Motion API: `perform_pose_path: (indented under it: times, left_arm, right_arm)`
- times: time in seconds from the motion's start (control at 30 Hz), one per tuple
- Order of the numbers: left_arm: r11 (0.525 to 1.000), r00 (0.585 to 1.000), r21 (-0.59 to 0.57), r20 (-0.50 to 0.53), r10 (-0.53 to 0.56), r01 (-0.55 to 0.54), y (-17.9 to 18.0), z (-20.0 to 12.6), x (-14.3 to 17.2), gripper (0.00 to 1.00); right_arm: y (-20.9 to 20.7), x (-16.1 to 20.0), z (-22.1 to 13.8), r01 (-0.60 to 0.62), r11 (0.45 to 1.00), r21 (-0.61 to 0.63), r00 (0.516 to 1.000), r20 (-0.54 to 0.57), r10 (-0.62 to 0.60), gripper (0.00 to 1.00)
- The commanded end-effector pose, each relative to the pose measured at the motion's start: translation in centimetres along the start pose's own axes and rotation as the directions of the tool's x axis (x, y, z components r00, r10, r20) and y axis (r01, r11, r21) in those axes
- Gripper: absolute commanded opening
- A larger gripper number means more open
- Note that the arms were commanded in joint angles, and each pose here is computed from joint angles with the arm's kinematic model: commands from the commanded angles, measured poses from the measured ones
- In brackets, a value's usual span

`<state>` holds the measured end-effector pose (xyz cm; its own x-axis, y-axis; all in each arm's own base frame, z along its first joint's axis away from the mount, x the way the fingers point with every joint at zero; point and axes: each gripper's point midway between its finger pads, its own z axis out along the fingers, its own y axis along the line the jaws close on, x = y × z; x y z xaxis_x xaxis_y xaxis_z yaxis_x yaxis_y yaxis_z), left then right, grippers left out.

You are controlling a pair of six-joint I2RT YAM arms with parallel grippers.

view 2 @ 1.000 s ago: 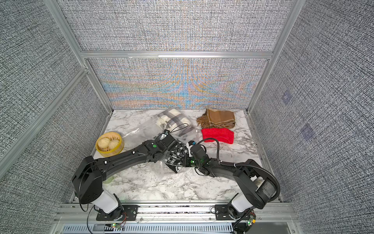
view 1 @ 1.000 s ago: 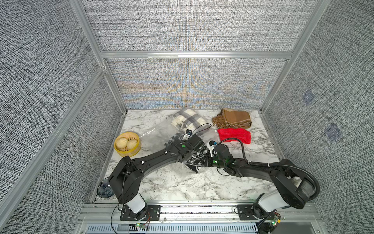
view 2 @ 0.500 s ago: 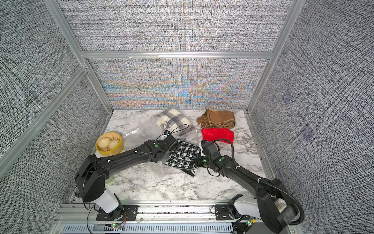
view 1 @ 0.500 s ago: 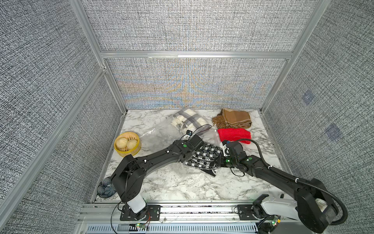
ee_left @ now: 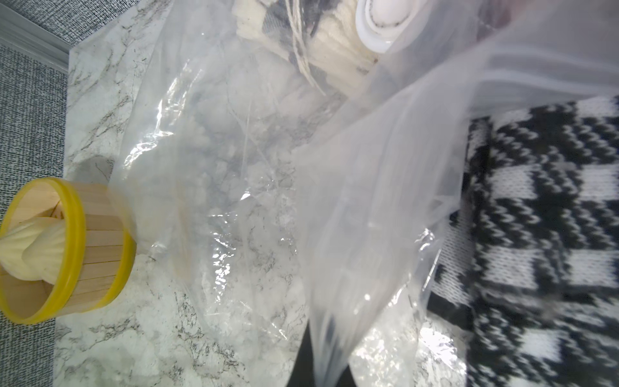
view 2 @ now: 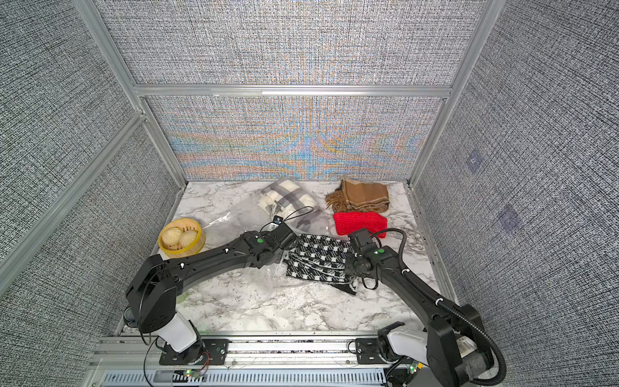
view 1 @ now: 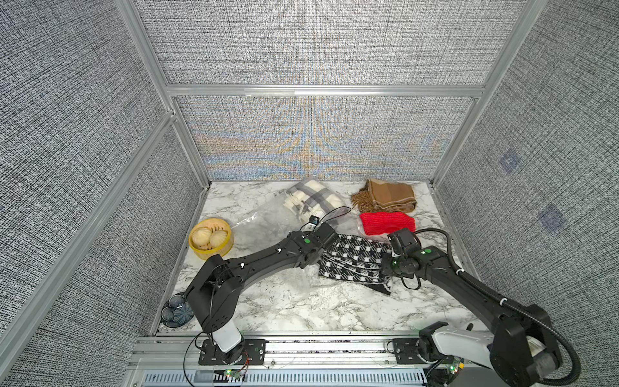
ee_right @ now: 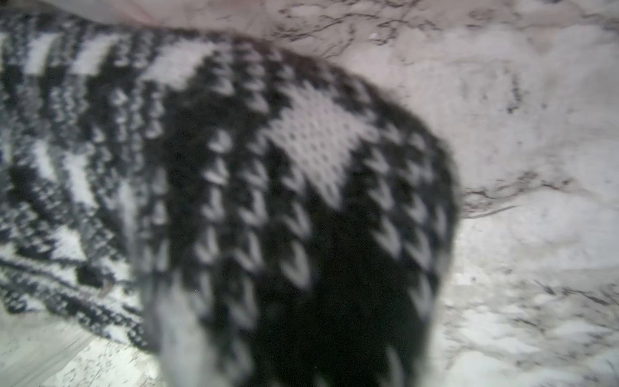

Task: Take the scarf out of the vacuum bag
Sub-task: Take out the scarf from the vacuum bag.

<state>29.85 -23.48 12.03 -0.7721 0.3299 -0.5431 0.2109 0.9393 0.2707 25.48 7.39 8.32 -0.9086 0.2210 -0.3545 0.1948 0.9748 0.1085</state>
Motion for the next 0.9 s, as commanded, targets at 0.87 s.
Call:
perform_pose_path:
  times: [0.87]
  left_arm:
    - [0.999, 1.000, 0.032, -0.015, -0.003, 0.004, -0.4, -0.2, 0.3, 0.00]
  right_arm:
    - [-4.6, -4.8, -1.0, -0.187, 0.982, -0.007, 0.979, 0.076, 0.187, 0.00]
